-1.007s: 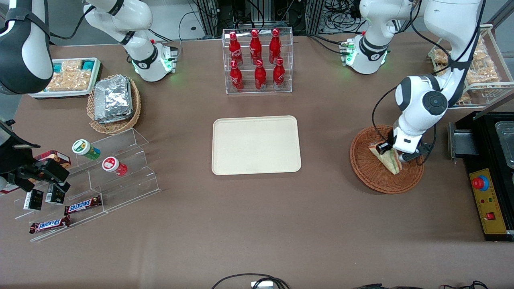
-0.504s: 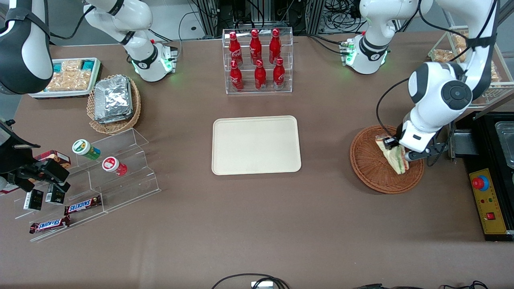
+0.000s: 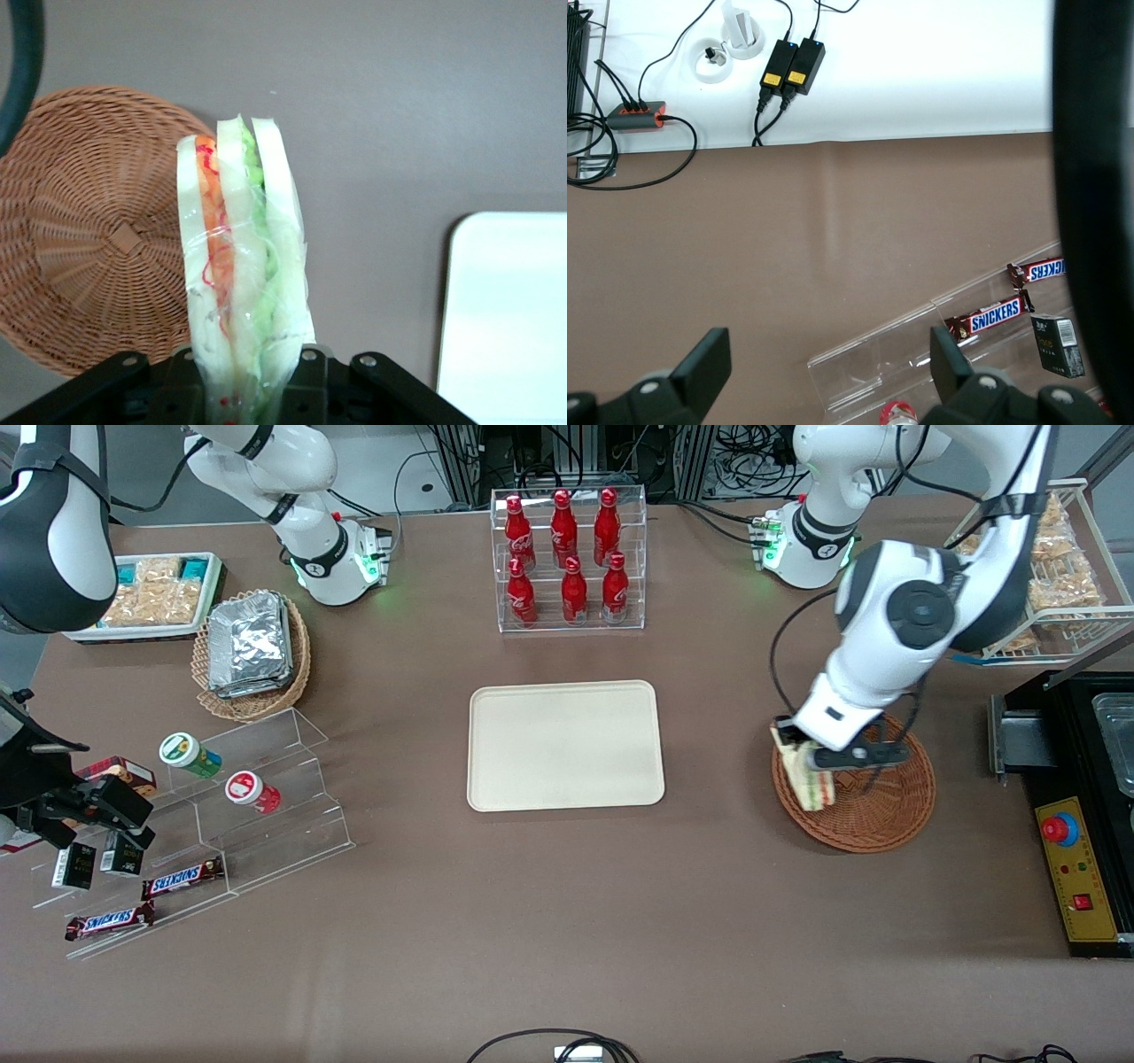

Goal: Place sandwich from basket to tray
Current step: 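Carry the sandwich with the left gripper over the beige tray and lower it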

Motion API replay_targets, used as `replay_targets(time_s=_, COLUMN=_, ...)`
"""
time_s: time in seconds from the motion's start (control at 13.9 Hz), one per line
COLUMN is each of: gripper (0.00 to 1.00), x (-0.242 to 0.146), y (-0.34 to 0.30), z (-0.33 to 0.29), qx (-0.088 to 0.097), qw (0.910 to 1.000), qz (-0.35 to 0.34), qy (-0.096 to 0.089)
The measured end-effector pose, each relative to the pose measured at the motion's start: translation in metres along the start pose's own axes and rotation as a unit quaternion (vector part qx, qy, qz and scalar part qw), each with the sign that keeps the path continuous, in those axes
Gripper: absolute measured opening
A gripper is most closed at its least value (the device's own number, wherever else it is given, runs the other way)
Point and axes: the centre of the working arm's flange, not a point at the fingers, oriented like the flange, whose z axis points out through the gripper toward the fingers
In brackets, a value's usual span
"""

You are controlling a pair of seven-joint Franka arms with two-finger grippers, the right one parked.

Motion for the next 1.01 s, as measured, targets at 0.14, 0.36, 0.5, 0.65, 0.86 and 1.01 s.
replay_targets(time_s=0.14, gripper=0.2, x=-0.009, y=0.035, z=0.008, qx=0.019, qw=0.999, qz=0.04, qy=0.006)
replay_targets(time_s=0.36, gripper=0.2, x=-0.024, y=0.094, z=0.024, qx=0.025, qw=0.9973, qz=0.068, qy=0.004)
replay_targets(time_s=0.5, gripper=0.2, x=-0.036, y=0.136, z=0.041, qx=0.04, qw=0.9963, qz=0.076, qy=0.009)
replay_targets(time_s=0.65, gripper=0.2, x=-0.052, y=0.177, z=0.064, qx=0.047, qw=0.9954, qz=0.081, qy=0.018)
replay_targets(time_s=0.86, gripper=0.2, x=-0.076, y=0.219, z=0.097, qx=0.036, qw=0.9946, qz=0.096, qy=0.015)
replay_targets(time_s=1.01, gripper=0.2, x=-0.088, y=0.233, z=0.111, qx=0.033, qw=0.9934, qz=0.11, qy=0.007)
